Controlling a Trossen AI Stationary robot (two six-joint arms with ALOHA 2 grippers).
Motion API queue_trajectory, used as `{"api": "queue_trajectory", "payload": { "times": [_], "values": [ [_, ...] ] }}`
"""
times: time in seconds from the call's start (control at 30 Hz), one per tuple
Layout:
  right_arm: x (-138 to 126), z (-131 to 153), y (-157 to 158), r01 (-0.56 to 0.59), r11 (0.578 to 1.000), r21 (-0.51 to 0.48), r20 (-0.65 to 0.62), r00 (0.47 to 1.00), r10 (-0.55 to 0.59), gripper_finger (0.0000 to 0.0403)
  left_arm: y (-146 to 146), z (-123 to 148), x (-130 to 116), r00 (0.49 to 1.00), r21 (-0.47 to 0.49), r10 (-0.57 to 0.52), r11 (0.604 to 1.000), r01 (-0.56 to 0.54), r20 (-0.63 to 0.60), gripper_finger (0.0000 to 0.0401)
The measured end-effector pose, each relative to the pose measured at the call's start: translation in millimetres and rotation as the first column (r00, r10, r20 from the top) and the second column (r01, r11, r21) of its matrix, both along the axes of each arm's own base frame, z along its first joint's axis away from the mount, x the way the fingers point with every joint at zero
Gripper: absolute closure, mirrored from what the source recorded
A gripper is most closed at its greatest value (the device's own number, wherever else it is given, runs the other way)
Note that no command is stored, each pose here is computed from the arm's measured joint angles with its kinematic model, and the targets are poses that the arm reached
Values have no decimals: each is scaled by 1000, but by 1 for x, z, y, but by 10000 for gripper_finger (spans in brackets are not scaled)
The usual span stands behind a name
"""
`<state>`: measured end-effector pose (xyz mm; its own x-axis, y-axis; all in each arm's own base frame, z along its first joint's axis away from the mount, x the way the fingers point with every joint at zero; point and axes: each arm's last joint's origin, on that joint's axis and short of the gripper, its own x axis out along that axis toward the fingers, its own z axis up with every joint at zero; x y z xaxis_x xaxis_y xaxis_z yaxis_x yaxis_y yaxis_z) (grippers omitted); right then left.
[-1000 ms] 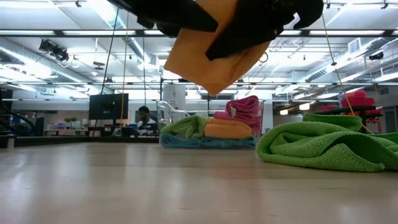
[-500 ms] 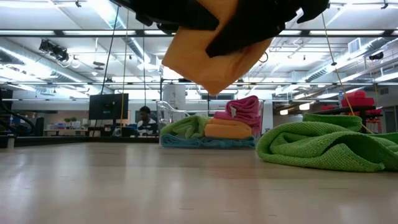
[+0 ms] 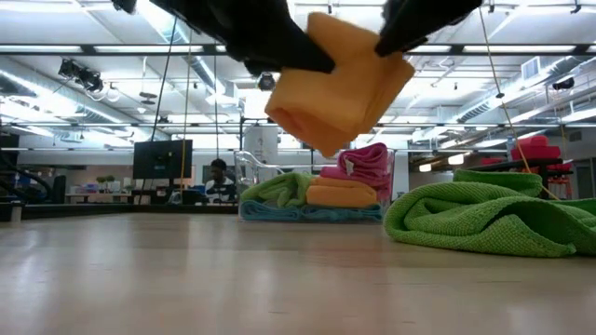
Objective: Fold microfiber towels
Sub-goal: Put the folded yellow microfiber cloth into the transparent bin
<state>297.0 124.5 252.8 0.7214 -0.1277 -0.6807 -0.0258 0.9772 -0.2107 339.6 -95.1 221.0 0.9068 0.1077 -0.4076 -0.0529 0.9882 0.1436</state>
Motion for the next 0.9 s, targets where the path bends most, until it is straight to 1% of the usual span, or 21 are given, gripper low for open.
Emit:
{"api": "queue_trajectory", "payload": {
  "times": [0.13,0.27,0.4,0.5,0.57,0.63,0.73,0.8,0.9],
  "values": [
    [-17,10,-8,84,996,44,-47,996,-81,139,27,1,7,1000,-29,28,999,-28,6,356],
    [-27,13,-11,151,987,57,-74,986,-147,141,53,6,10,998,-54,57,997,-56,13,356],
    [-28,13,-10,172,984,37,-58,984,-170,141,77,21,5,994,-61,96,994,-93,44,350],
    [-28,14,-10,195,981,-2,-32,980,-195,141,95,31,-2,992,-62,116,992,-113,46,356],
    [-28,13,-11,216,976,-30,-10,976,-217,142,108,33,-7,990,-70,129,990,-124,61,357],
    [-29,10,-12,225,973,-43,-3,974,-225,142,121,27,-14,986,-83,154,985,-149,64,357],
    [-30,5,-13,238,970,-42,-8,971,-239,142,142,11,-26,980,-139,190,974,-180,59,352],
    [-30,3,-13,247,968,-37,-11,969,-247,142,157,9,-30,974,-194,205,964,-183,97,349],
    [-29,4,-12,249,968,-27,4,968,-249,142,178,5,-36,972,-278,222,941,-191,82,353]
  ]
}}
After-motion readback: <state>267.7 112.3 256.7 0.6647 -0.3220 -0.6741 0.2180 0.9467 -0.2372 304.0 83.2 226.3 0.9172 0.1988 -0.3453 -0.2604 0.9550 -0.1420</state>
